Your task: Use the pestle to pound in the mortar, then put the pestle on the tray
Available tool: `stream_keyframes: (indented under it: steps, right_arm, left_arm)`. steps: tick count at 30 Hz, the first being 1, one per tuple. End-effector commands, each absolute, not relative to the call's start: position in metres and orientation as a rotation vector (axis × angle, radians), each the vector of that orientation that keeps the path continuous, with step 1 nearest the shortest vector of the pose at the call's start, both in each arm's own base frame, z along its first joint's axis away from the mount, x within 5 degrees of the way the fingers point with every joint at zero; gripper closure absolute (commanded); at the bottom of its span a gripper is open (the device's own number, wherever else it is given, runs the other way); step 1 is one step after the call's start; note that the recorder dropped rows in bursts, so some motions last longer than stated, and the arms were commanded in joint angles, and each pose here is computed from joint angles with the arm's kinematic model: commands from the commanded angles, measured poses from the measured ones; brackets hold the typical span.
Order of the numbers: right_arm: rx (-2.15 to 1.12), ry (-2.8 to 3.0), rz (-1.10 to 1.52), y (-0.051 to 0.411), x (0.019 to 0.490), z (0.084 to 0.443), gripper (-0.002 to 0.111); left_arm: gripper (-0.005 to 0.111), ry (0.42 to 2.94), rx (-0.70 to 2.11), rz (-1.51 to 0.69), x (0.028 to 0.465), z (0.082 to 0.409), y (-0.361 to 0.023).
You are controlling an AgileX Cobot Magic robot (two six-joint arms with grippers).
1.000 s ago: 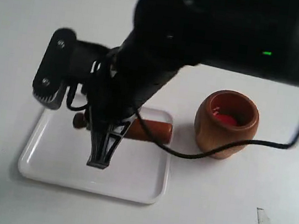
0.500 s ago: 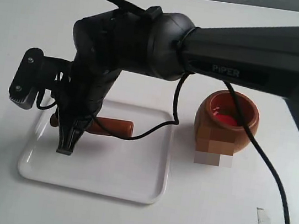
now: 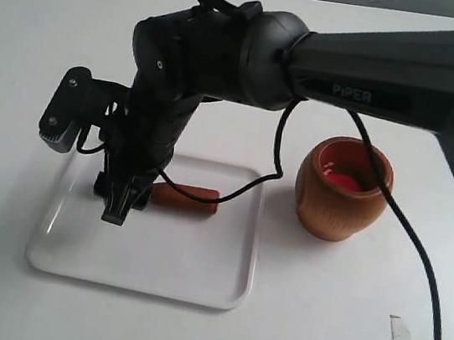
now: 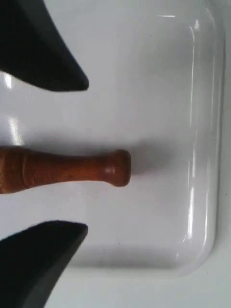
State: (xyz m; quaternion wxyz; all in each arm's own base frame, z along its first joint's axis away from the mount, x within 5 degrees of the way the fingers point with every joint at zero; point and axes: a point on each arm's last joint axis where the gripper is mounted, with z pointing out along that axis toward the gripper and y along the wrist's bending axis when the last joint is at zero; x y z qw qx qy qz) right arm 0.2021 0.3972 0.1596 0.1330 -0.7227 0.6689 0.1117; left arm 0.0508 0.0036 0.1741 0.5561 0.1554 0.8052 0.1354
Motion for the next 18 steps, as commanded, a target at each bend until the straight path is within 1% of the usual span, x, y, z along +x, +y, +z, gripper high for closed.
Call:
stream_keyframes:
  steps: [1, 3, 6, 10, 11, 12, 14, 16, 17, 18]
  right_arm:
    - [-2.048, 1.958, 0.333, 0.397, 0.203, 0.169, 0.030]
    - [-2.023, 1.953, 0.307, 0.395, 0.205, 0.178, 0.032]
    - [-1.955, 1.951, 0.294, 0.391, 0.205, 0.200, 0.037]
    - [-1.832, 1.929, 0.308, 0.382, 0.203, 0.243, 0.037]
    - [-1.766, 1.905, 0.316, 0.374, 0.200, 0.267, 0.037]
    - [-1.731, 1.893, 0.324, 0.369, 0.198, 0.279, 0.038]
    - [-1.649, 1.842, 0.336, 0.347, 0.188, 0.307, 0.042]
    - [-1.590, 1.804, 0.352, 0.323, 0.176, 0.321, 0.046]
    - [-1.544, 1.752, 0.368, 0.303, 0.166, 0.332, 0.049]
    - [-1.518, 1.724, 0.380, 0.292, 0.160, 0.336, 0.052]
  left_arm:
    - [0.107, 1.897, 0.361, 0.302, 0.051, 0.174, 0.003]
    - [0.107, 1.897, 0.361, 0.302, 0.051, 0.174, 0.003]
    - [0.107, 1.897, 0.361, 0.302, 0.051, 0.174, 0.003]
    - [0.107, 1.897, 0.361, 0.302, 0.051, 0.174, 0.003]
    - [0.107, 1.897, 0.361, 0.302, 0.051, 0.174, 0.003]
    - [0.107, 1.897, 0.361, 0.302, 0.051, 0.174, 0.003]
    - [0.107, 1.897, 0.361, 0.302, 0.051, 0.174, 0.003]
    - [0.107, 1.897, 0.361, 0.302, 0.051, 0.174, 0.003]
    - [0.107, 1.897, 0.361, 0.302, 0.051, 0.174, 0.003]
    - [0.107, 1.897, 0.361, 0.302, 0.051, 0.174, 0.003]
